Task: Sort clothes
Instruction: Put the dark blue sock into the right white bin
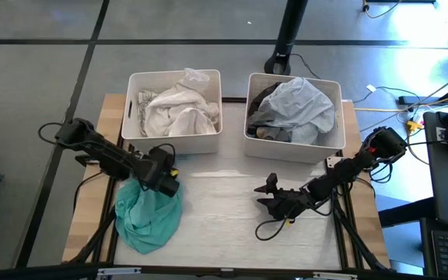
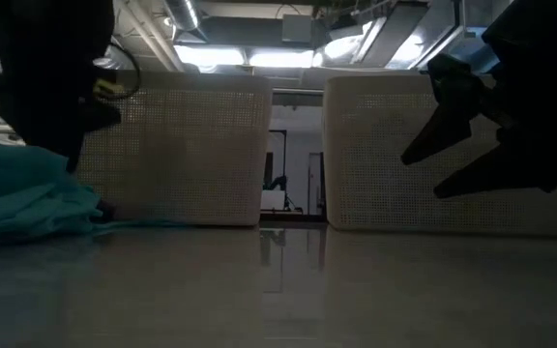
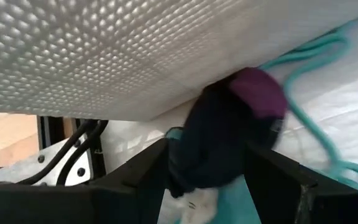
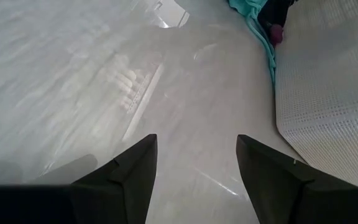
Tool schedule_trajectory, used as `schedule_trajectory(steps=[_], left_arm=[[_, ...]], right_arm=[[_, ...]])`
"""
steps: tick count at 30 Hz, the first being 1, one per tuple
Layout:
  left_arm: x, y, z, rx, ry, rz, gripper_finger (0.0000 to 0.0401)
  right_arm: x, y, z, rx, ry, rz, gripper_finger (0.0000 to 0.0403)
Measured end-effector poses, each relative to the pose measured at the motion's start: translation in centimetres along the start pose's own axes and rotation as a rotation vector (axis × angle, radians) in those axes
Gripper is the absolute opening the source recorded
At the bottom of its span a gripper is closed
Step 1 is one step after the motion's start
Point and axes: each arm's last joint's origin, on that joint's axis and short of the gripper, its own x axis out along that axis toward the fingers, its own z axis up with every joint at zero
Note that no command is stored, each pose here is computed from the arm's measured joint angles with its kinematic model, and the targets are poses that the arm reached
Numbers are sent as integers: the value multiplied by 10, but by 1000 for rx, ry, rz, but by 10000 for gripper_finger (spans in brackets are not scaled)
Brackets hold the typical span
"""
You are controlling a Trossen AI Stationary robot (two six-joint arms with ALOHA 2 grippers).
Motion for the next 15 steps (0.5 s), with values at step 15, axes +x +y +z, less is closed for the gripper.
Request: schedule_trajectory(steps=[15], left_arm=[[44,5,-14,-18,23,11,170]], right_arm=[[0,0,0,-1,1,1,220]])
